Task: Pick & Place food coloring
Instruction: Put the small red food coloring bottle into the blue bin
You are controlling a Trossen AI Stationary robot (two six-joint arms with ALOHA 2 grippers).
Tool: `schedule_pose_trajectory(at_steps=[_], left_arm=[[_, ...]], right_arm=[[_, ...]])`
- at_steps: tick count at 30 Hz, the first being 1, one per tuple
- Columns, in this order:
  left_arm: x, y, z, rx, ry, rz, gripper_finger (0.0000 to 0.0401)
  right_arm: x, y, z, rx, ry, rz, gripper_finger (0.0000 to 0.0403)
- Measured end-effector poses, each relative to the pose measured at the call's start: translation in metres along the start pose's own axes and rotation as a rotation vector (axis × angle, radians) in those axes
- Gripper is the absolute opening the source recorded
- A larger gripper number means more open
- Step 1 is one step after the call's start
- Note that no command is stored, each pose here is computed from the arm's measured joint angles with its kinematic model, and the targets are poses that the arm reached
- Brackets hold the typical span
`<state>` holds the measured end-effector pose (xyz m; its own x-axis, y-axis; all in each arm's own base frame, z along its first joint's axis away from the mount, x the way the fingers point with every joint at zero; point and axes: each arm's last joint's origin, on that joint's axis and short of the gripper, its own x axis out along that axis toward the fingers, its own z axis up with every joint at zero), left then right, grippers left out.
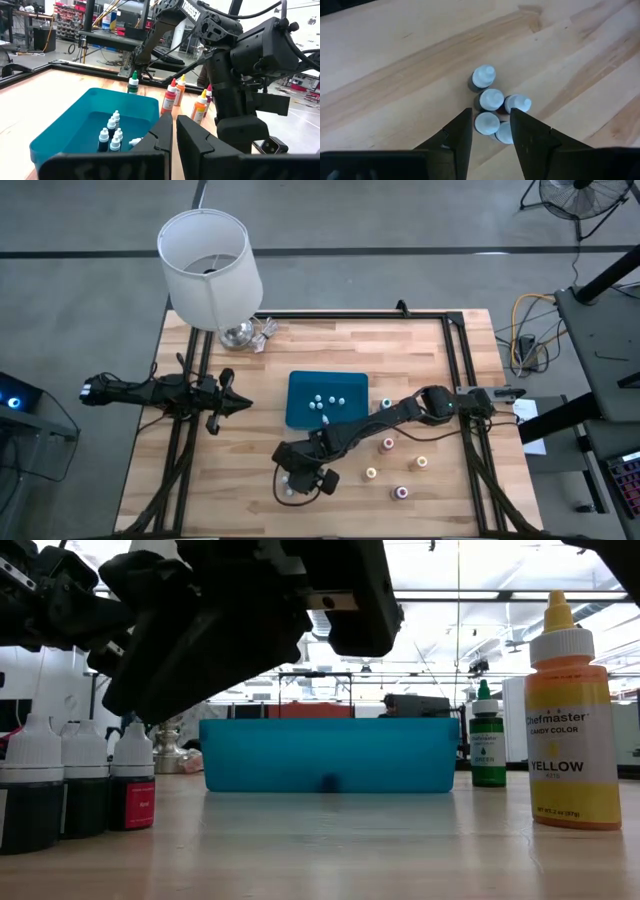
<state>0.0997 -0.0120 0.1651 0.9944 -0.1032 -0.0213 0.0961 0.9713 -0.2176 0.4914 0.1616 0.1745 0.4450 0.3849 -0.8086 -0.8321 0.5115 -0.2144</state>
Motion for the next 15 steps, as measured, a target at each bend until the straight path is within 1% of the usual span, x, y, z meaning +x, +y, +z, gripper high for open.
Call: schedule_pose_trajectory(at_steps=[7,15], left_arm=[[0.0000,0.0000,0.0001,0.000,0.000,0.000,0.0000],[0.0000,0.0000,0.0000,0.000,0.000,0.000,0.0000]], right_arm=[[0.0049,0.0022,-0.0043,-0.004,0.000,0.003,0.0128],[0.0074,0.0037,-0.0066,-0.004,0.002,0.005,0.0118]])
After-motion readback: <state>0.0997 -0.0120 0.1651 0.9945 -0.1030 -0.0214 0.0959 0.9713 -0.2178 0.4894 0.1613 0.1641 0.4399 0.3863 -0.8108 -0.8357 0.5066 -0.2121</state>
